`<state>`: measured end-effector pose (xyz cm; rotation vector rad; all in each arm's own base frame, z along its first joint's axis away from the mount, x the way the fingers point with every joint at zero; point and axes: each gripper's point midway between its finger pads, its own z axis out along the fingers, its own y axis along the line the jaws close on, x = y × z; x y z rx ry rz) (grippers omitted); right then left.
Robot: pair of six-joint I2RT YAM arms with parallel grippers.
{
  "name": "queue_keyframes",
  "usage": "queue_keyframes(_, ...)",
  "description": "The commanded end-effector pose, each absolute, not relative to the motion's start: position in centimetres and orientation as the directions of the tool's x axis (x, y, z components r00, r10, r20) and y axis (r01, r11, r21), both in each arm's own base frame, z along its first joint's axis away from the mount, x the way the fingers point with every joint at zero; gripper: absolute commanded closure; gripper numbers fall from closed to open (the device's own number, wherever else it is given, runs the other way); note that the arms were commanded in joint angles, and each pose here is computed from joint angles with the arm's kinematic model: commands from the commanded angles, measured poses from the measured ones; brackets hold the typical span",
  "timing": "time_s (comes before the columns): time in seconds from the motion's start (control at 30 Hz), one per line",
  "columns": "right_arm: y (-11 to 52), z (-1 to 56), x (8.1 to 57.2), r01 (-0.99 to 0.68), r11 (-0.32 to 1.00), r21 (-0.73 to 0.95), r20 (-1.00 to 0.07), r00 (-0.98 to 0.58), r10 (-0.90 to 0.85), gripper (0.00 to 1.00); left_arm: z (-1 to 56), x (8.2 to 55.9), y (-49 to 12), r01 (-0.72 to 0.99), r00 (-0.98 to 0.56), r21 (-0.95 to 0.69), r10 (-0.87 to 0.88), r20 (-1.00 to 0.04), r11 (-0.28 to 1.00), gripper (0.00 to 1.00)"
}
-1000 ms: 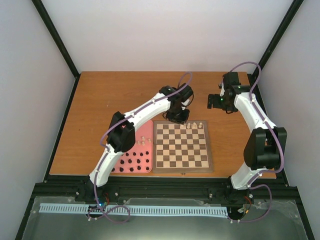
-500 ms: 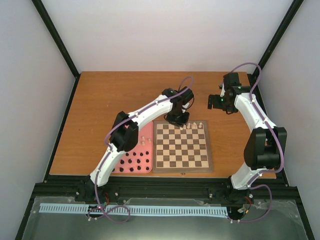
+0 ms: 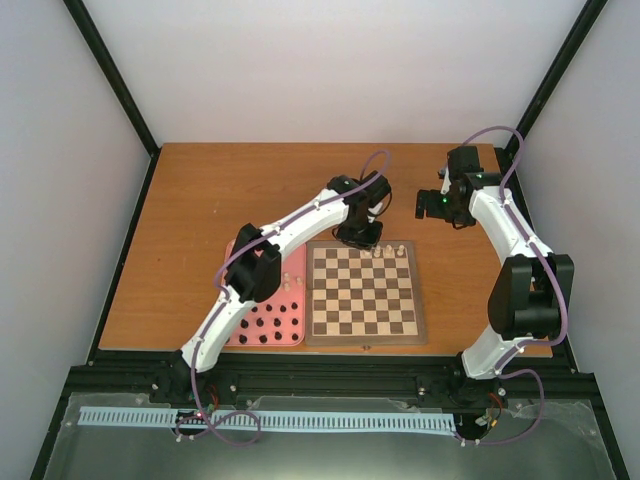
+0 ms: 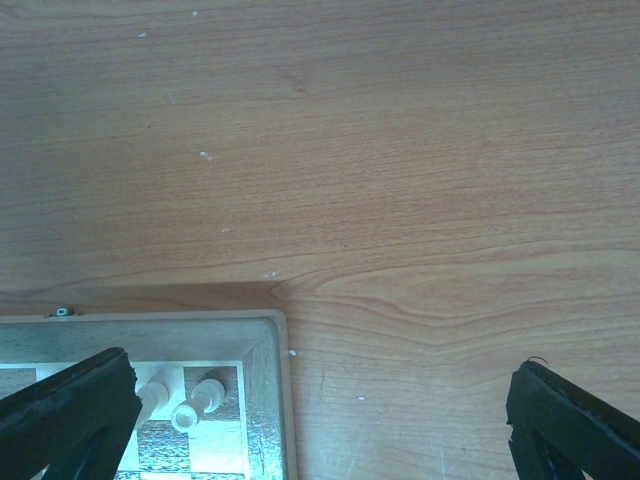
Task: Set up the chess pieces on the board
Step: Place the chess piece on the chessboard.
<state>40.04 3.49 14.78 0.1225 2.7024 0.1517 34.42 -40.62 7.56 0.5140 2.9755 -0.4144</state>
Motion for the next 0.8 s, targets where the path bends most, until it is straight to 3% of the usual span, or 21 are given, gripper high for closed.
queue_keyframes(0.0, 3.19, 15.56, 40.2, 0.069, 0.988, 0.136, -0.438, -0.891, 0.122, 0.0, 7.82, 34.35, -41.02, 0.361, -0.931, -0.233, 0.334, -0.149, 0.903, 0.99)
queue_keyframes(0.43, 3.3, 15.33, 40.32, 0.066, 0.988, 0.142, -0.432, -0.894, 0.122, 0.0, 7.69, 34.68, -40.66, 0.371, -0.926, -0.202, 0.344, -0.156, 0.906, 0.96)
queue_keyframes(0.77, 3.49, 15.19, 40.4, 0.062, 0.987, 0.151, -0.427, -0.896, 0.122, 0.0, 7.99, 34.48, -40.93, 0.379, -0.923, -0.221, 0.351, -0.156, 0.899, 0.85)
